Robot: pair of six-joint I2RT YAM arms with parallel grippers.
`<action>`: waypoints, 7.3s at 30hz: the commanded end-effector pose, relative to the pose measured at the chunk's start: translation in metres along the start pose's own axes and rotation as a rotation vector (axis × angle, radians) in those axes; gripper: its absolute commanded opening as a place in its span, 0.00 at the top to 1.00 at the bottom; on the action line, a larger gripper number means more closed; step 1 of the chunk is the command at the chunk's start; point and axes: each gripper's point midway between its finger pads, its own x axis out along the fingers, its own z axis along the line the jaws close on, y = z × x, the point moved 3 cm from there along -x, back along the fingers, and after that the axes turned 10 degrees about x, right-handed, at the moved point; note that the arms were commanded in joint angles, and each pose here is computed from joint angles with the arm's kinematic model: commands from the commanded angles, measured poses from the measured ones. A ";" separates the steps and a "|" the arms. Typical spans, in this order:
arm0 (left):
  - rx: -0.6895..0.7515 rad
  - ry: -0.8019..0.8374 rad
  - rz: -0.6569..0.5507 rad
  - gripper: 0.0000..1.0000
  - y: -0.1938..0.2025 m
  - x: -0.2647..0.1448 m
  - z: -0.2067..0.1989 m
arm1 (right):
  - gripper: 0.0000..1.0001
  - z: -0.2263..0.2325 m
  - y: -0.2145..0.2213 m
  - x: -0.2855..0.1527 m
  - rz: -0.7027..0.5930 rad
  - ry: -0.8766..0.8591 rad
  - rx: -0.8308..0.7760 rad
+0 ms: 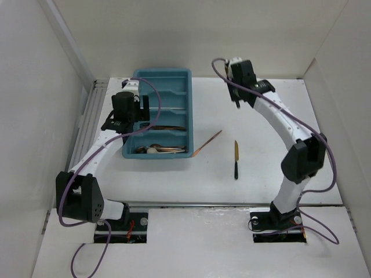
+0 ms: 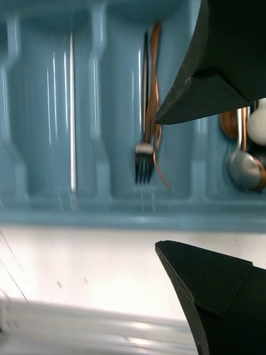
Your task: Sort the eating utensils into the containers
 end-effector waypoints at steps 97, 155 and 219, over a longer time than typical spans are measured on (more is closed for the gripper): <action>0.482 0.804 0.386 0.19 0.108 -0.077 -0.448 | 0.00 -0.158 0.155 -0.286 -0.400 0.409 0.731; 0.900 0.304 -0.584 0.77 -0.107 0.226 -0.058 | 0.00 -0.037 -0.101 -0.129 -0.593 0.105 0.321; 0.597 0.911 0.332 1.00 0.049 0.052 -0.348 | 0.00 -0.086 0.052 -0.279 -0.533 -0.062 0.220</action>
